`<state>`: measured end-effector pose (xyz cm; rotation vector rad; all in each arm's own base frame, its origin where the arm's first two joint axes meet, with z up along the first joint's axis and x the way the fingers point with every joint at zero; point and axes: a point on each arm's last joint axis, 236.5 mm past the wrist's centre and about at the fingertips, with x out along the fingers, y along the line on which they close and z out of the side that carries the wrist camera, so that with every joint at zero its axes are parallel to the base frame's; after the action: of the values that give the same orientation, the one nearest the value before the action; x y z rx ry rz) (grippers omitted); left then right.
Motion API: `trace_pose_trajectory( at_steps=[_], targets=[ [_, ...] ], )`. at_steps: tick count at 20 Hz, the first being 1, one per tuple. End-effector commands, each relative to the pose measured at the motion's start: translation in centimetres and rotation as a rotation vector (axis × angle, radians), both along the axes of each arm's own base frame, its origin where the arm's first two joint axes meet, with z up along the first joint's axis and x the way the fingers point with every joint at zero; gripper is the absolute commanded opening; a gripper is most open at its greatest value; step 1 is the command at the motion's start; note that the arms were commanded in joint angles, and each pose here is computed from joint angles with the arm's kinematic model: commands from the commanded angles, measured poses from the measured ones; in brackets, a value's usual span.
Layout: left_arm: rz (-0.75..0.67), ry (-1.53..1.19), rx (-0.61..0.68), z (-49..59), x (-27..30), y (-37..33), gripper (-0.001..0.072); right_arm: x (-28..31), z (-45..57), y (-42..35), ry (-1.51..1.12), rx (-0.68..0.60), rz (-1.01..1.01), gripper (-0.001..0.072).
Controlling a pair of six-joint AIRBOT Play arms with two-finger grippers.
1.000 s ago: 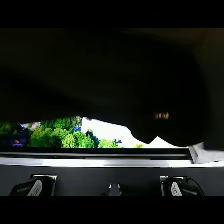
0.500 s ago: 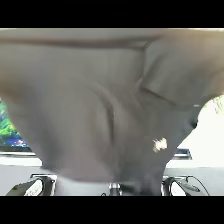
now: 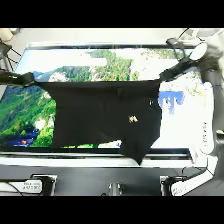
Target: Fold the shirts.
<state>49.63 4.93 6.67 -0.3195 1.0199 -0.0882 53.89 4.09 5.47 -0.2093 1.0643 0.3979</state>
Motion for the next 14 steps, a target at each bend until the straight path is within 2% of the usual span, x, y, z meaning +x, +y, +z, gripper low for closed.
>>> trace_pose_trajectory(
  at_steps=[1, 3, 6, 10, 12, 14],
  targets=[
    [0.020, 0.053, -0.054, -6.7, 3.6, -0.2, 0.0017, 4.6, -6.0, 1.2, -0.040, 0.056, -0.079, 0.0020],
    [0.024, 0.058, -0.053, -8.6, 4.6, -0.4, 0.0018, 5.6, -6.5, 1.0, -0.073, 0.052, -0.082, 0.0020],
    [-0.060, 0.054, -0.019, -9.1, 4.5, -0.9, 0.0018, 5.0, -6.0, 0.9, -0.083, -0.008, 0.020, 0.0020],
    [-0.207, 0.202, -0.037, -8.3, -0.4, -2.7, 0.0018, -2.3, -5.8, -0.3, 0.168, -0.112, 0.161, 0.0018],
    [-0.227, 0.346, -0.084, -9.2, -3.6, -3.6, 0.0017, -5.9, -6.5, -0.4, 0.324, -0.112, 0.196, 0.0019],
    [-0.247, 0.436, -0.117, -10.2, -5.9, -4.4, 0.0017, -7.2, -7.5, -0.4, 0.381, -0.107, 0.206, 0.0019]
  ],
)
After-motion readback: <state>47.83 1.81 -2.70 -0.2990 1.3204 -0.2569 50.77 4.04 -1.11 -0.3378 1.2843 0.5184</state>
